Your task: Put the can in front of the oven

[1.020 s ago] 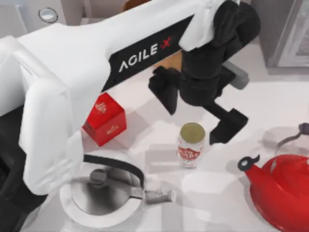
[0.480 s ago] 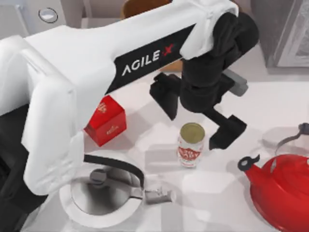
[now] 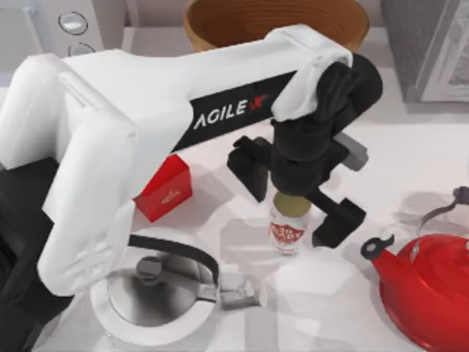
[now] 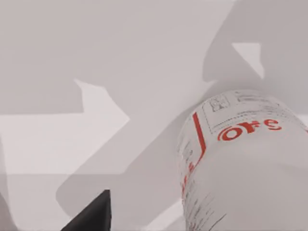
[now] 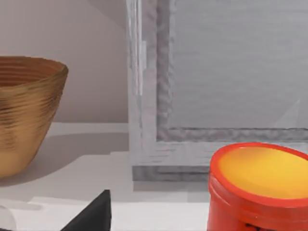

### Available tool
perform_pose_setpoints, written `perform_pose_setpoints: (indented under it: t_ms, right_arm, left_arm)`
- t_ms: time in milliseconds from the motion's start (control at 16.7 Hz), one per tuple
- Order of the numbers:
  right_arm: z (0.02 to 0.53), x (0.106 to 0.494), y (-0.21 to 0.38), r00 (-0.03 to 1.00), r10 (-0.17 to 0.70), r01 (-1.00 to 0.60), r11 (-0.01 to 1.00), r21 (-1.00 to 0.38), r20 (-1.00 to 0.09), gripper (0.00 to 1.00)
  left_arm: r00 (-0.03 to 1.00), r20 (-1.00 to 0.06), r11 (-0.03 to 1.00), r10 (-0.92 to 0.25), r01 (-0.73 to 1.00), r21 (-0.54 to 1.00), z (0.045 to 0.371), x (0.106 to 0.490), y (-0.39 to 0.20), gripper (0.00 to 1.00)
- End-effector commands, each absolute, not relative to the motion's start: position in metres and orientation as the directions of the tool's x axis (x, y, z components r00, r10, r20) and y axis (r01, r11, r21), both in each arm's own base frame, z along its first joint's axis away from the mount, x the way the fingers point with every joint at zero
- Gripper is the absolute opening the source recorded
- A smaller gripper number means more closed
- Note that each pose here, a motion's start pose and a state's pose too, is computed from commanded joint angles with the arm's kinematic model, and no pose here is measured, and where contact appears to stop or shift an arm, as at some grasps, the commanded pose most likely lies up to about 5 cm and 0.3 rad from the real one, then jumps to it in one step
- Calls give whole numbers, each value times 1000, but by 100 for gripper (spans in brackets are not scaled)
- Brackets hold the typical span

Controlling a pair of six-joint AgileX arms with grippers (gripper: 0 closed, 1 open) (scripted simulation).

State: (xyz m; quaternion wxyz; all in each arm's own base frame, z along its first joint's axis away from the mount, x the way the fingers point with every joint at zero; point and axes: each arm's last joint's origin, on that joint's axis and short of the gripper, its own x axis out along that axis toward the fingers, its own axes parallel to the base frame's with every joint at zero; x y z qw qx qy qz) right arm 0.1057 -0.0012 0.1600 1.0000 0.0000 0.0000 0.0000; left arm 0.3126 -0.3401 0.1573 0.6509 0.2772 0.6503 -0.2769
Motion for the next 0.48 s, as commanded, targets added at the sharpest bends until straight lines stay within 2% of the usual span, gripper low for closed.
perform_pose_setpoints:
  t_ms: [60, 480]
  right_arm:
    - [160, 106, -1, 1000, 0, 0, 1000, 0, 0, 100]
    - [160, 106, -1, 1000, 0, 0, 1000, 0, 0, 100]
  left_arm:
    - [1, -1000, 693, 0, 721, 1, 157, 313, -340, 100]
    - [1, -1000, 693, 0, 721, 1, 157, 313, -340, 47]
